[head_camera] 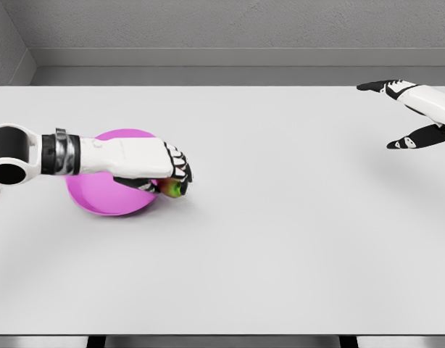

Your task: Put the apple on the plate with both arms

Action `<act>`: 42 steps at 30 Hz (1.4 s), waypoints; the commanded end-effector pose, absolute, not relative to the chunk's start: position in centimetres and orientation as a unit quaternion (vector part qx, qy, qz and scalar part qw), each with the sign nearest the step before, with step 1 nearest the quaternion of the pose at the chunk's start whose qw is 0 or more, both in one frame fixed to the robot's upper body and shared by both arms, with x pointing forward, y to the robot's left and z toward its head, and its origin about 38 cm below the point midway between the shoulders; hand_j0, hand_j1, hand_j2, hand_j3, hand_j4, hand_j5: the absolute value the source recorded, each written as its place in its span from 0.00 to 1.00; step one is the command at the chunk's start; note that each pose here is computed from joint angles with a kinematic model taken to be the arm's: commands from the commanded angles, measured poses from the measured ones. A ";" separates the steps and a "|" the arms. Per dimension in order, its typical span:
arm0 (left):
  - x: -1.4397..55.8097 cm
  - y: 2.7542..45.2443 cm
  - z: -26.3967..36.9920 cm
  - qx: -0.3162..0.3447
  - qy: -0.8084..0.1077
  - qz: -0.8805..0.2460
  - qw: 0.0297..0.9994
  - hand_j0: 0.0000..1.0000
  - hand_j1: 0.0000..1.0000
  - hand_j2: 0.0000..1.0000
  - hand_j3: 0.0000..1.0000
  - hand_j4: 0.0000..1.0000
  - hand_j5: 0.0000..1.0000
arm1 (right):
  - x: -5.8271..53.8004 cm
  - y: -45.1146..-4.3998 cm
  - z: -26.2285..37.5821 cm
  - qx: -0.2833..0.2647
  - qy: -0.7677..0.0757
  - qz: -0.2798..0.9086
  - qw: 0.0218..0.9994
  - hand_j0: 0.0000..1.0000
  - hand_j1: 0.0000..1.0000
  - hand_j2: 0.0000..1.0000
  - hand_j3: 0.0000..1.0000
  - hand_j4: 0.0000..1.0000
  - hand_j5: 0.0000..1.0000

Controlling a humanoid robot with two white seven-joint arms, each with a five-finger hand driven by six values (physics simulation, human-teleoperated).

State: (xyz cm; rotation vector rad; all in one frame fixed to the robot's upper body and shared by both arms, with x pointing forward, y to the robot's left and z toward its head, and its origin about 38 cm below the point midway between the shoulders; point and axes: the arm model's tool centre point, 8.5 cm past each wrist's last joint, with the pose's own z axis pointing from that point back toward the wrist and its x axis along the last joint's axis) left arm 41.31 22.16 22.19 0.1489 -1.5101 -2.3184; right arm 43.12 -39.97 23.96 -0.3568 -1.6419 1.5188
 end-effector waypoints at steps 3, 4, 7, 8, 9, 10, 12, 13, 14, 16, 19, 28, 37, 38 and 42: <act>43.6 27.0 22.9 0.092 -0.530 -0.807 0.244 0.54 0.54 0.54 0.54 0.54 0.54 | 43.1 -40.0 24.1 -0.141 -0.659 0.605 0.425 1.00 1.00 1.00 1.00 1.00 1.00; 43.8 27.4 22.6 0.093 -0.528 -0.806 0.252 0.54 0.54 0.54 0.54 0.54 0.54 | 43.1 -40.0 24.1 -0.141 -0.659 0.605 0.425 1.00 1.00 1.00 1.00 1.00 1.00; 44.2 28.3 21.8 0.095 -0.520 -0.805 0.269 0.56 0.56 0.56 0.56 0.56 0.56 | 43.0 -39.9 24.2 -0.141 -0.659 0.606 0.422 1.00 1.00 1.00 1.00 1.00 1.00; 44.3 28.7 21.6 0.098 -0.516 -0.805 0.275 0.57 0.57 0.57 0.57 0.57 0.57 | 43.0 -39.8 24.1 -0.141 -0.659 0.607 0.422 1.00 1.00 1.00 1.00 1.00 1.00; 44.5 29.1 21.5 0.100 -0.513 -0.804 0.282 0.58 0.58 0.58 0.58 0.58 0.58 | 43.0 -39.8 24.1 -0.141 -0.659 0.607 0.422 1.00 1.00 1.00 1.00 1.00 1.00; 44.6 29.3 21.3 0.101 -0.512 -0.804 0.284 0.61 0.61 0.61 0.61 0.61 0.61 | 43.0 -39.8 24.1 -0.141 -0.659 0.607 0.422 1.00 1.00 1.00 1.00 1.00 1.00; 44.6 29.1 21.3 0.098 -0.515 -0.803 0.284 0.78 0.78 0.78 0.78 0.78 0.78 | 43.0 -39.8 24.0 -0.140 -0.658 0.607 0.424 1.00 1.00 1.00 1.00 1.00 1.00; 44.6 29.0 21.3 0.098 -0.515 -0.803 0.284 0.86 0.86 0.86 0.86 0.86 0.86 | 43.0 -39.8 24.0 -0.140 -0.658 0.607 0.424 1.00 1.00 1.00 1.00 1.00 1.00; 44.7 29.1 21.2 0.098 -0.514 -0.802 0.287 0.91 0.91 0.91 0.91 0.91 0.91 | 43.0 -39.8 23.9 -0.140 -0.658 0.607 0.424 1.00 1.00 1.00 1.00 1.00 1.00; 44.7 29.3 21.3 0.099 -0.515 -0.801 0.288 1.00 1.00 1.00 1.00 1.00 1.00 | 43.0 -39.8 23.9 -0.140 -0.658 0.607 0.424 1.00 1.00 1.00 1.00 1.00 1.00; 44.7 29.3 21.2 0.098 -0.516 -0.800 0.291 1.00 1.00 1.00 1.00 1.00 1.00 | 43.0 -39.8 24.0 -0.140 -0.658 0.607 0.424 1.00 1.00 1.00 1.00 1.00 1.00; 44.8 24.0 22.9 0.037 -0.591 -0.760 0.267 1.00 1.00 1.00 1.00 1.00 1.00 | 43.0 -40.0 24.0 -0.141 -0.657 0.606 0.424 1.00 1.00 1.00 1.00 1.00 1.00; 44.2 16.9 21.7 -0.026 -0.627 -0.744 0.231 1.00 1.00 1.00 1.00 1.00 1.00 | 42.8 -40.5 24.0 -0.144 -0.653 0.608 0.429 1.00 1.00 1.00 1.00 1.00 1.00; 44.2 16.9 21.7 -0.025 -0.626 -0.744 0.232 1.00 1.00 1.00 1.00 1.00 1.00 | 42.9 -40.4 24.2 -0.145 -0.654 0.608 0.426 1.00 1.00 1.00 1.00 1.00 1.00; 44.4 17.2 21.6 -0.023 -0.625 -0.744 0.235 1.00 1.00 1.00 1.00 1.00 1.00 | 42.9 -40.3 24.2 -0.144 -0.655 0.608 0.425 1.00 1.00 1.00 1.00 1.00 1.00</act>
